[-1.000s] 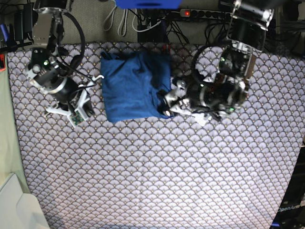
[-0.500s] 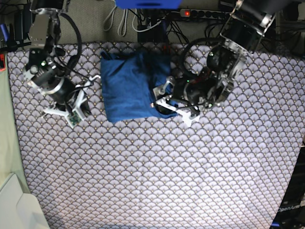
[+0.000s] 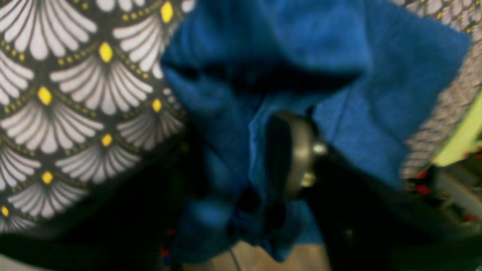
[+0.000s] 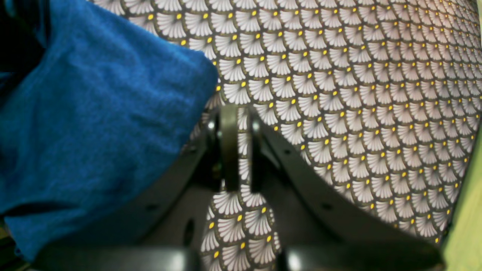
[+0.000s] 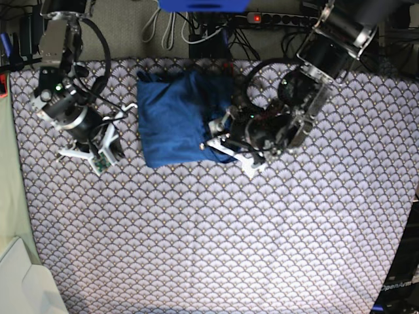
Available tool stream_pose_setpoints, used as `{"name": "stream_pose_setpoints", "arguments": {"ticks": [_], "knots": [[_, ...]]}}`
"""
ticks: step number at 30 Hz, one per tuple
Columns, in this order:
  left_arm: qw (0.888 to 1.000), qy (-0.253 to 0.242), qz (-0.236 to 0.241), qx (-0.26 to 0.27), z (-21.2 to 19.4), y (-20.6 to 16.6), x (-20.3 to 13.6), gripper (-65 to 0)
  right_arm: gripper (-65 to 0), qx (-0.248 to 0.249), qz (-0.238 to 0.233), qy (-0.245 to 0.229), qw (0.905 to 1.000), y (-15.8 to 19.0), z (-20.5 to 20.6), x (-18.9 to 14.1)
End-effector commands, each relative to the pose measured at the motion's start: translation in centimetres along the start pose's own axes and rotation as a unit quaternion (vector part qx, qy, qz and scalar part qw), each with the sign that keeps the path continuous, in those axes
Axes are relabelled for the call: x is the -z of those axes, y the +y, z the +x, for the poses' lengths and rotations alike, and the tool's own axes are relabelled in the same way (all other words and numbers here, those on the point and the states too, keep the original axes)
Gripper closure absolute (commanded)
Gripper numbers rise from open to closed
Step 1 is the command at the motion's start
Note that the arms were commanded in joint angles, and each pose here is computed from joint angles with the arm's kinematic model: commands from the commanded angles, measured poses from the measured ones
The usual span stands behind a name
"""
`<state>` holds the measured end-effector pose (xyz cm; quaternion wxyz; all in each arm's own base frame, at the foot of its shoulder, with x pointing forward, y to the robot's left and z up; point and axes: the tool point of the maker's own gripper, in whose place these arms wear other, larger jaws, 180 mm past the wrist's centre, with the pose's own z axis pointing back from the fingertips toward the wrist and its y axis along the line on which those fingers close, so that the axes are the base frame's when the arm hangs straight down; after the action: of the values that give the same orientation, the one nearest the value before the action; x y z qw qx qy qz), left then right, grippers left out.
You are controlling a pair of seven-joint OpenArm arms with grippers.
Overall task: Fold the T-shirt properly
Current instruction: 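Move the left gripper to the shirt's side and press the edge, then grasp the folded blue shirt's side with the left gripper and lift it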
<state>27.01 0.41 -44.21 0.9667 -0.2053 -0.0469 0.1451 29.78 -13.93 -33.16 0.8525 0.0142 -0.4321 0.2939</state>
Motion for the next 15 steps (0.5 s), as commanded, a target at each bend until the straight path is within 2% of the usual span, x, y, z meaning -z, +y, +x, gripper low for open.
{"name": "stream_pose_setpoints", "arguments": {"ticks": [1, 4, 9, 13, 15], "knots": [[0.999, 0.025, 0.036, -0.001, -2.0, 2.2, 1.3, -18.1, -2.6, -0.005, -0.007, -0.022, 0.9997, -0.6, 1.2, -0.3], [0.997, 0.031, 0.063, -0.004, -1.7, 3.9, 1.8, 0.0, -2.6, -0.005, -0.007, -0.022, 0.9997, -0.6, 1.2, -0.3], [0.995, 0.04, 0.085, -0.018, -1.7, 5.5, 2.4, -0.1, -2.6, -0.005, -0.007, -0.022, 0.9997, -0.6, 1.2, -0.3], [0.998, 0.021, 0.056, 0.005, -1.1, 3.3, 1.3, -0.3, -2.6, -0.005, -0.007, -0.022, 0.9997, -0.6, 1.2, -0.3], [0.999, -0.007, 0.045, 0.028, 0.2, 2.0, 0.2, -0.3, -2.6, -0.005, -0.007, -0.022, 0.9997, -0.6, 1.2, -0.3]]}}
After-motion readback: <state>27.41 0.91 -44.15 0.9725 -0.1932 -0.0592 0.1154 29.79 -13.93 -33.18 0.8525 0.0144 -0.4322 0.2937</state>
